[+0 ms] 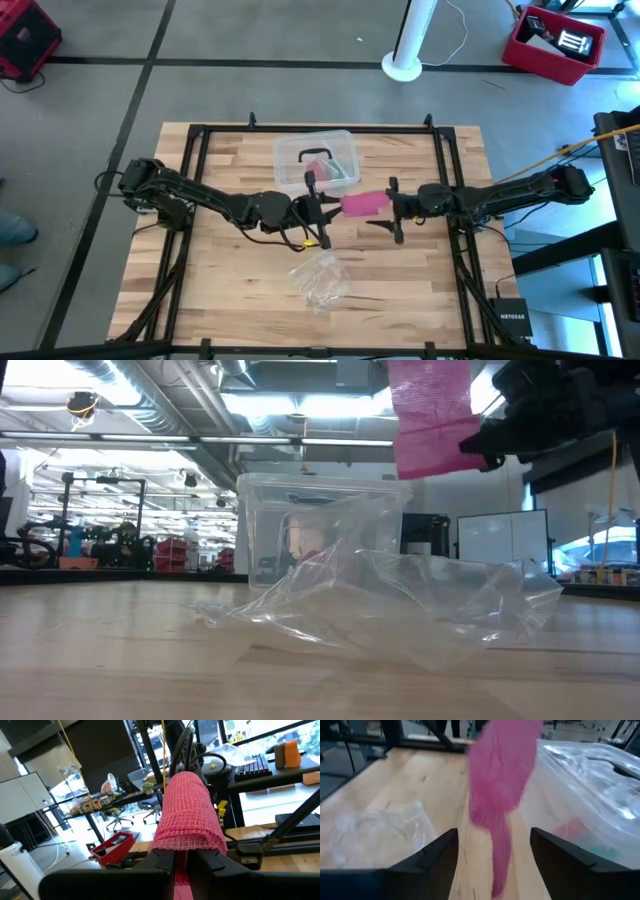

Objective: Roll bandage
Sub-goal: Roll the pink bandage

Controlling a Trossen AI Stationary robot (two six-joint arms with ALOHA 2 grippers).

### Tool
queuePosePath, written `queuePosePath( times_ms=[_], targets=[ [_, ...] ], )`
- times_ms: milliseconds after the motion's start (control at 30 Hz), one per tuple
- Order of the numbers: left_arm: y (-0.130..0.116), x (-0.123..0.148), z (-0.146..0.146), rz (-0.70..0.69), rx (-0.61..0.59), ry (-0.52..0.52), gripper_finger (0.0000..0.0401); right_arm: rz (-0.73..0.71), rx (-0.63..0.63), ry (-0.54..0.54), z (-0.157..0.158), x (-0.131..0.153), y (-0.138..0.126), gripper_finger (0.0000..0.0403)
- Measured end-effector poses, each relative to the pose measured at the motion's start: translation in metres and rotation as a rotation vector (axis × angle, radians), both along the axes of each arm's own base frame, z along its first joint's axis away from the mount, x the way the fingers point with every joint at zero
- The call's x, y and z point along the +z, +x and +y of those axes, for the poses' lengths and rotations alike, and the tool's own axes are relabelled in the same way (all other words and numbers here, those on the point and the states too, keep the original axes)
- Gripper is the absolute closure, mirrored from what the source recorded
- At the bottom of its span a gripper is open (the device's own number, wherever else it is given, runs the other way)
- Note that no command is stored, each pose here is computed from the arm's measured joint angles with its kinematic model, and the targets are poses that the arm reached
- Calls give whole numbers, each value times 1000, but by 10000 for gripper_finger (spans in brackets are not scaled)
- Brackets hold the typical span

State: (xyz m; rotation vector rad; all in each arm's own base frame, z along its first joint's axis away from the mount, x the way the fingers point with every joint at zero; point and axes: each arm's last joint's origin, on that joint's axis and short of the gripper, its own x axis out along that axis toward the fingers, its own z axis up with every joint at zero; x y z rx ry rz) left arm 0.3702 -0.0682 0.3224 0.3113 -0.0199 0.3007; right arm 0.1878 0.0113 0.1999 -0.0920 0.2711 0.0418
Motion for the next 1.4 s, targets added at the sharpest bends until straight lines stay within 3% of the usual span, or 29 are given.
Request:
queuePosePath(
  times_ms=[167,333,367,700,933,1133,1400],
  targets=[
    [0,0,0,2,1,8,380,-90,4,-11,1,4,9,221],
    [-2,4,0,-20,2,11,380,-45,9,-20,1,-3,12,371],
    [-2,5,0,-30,2,22,380,-43,15,-24,1,-4,12,386],
    [-19,44,4,-116,24,109,380,42,-6,-5,1,-12,11,392],
    [-15,33,9,-31,24,93,380,-4,-3,23,1,-8,12,392],
    [-10,22,9,32,19,75,380,-2,-25,100,1,-8,12,357],
    [-10,21,8,31,13,62,380,-19,-47,117,0,-5,11,257]
  ],
)
